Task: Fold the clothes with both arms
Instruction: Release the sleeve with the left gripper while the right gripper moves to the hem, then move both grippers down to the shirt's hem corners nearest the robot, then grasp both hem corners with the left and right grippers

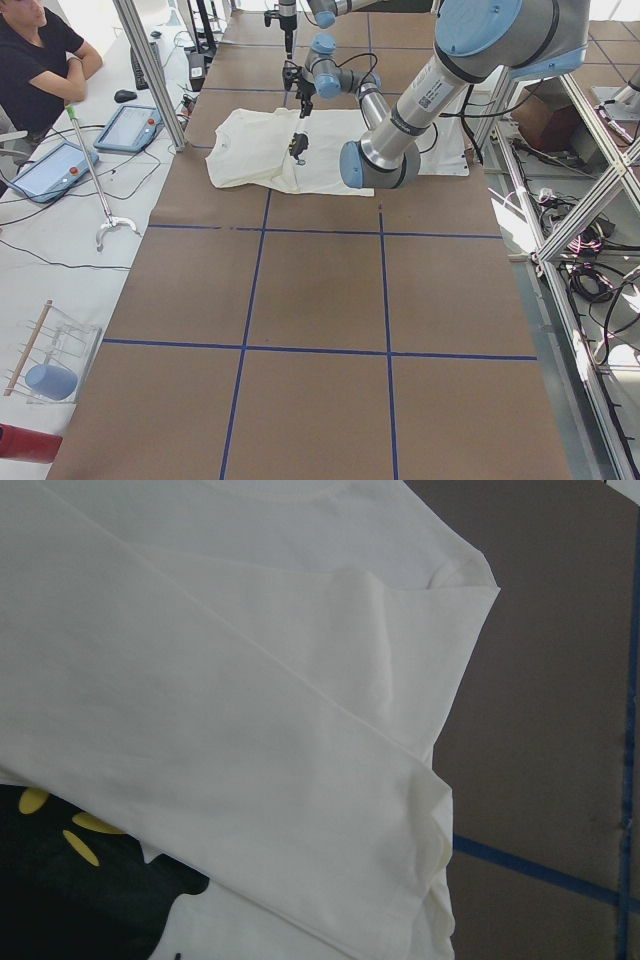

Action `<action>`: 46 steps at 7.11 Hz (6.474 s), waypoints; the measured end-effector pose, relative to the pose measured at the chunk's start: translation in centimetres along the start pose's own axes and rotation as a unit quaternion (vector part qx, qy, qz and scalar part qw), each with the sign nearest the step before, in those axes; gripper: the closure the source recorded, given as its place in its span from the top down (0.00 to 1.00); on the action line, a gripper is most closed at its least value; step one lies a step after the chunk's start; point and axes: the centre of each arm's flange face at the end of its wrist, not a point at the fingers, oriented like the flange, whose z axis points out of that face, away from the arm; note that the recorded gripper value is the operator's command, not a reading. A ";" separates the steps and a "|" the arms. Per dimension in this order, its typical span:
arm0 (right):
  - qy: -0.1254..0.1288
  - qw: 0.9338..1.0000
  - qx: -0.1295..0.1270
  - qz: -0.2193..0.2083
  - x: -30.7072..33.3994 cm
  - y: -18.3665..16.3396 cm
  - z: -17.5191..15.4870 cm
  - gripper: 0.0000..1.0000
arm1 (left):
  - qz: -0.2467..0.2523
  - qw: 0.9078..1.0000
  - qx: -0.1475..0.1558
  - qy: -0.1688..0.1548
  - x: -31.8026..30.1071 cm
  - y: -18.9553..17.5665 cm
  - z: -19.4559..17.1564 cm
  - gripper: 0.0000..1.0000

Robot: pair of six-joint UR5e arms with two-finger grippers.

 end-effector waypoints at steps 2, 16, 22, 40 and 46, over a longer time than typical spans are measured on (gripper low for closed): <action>-0.029 0.998 0.041 0.039 -7.3 7.8 2.7 1.00 | 0.078 0.997 -0.008 -0.027 -10.6 0.0 -4.9 1.00; -0.022 0.998 -0.006 0.057 -21.2 32.5 8.9 0.00 | 0.099 0.994 -0.035 -0.043 -18.6 0.9 -7.5 1.00; -0.049 0.997 -0.014 0.056 -22.0 32.5 6.2 0.00 | 0.073 0.994 -0.060 -0.050 -20.7 2.0 -6.3 1.00; -0.067 0.996 -0.012 0.065 -21.5 30.3 4.2 0.00 | -0.068 0.979 -0.114 -0.154 -27.7 17.4 -1.0 0.00; -0.095 0.991 -0.072 0.062 -17.5 32.2 -2.7 0.00 | -0.040 0.982 -0.157 -0.101 -23.8 20.2 -10.9 0.00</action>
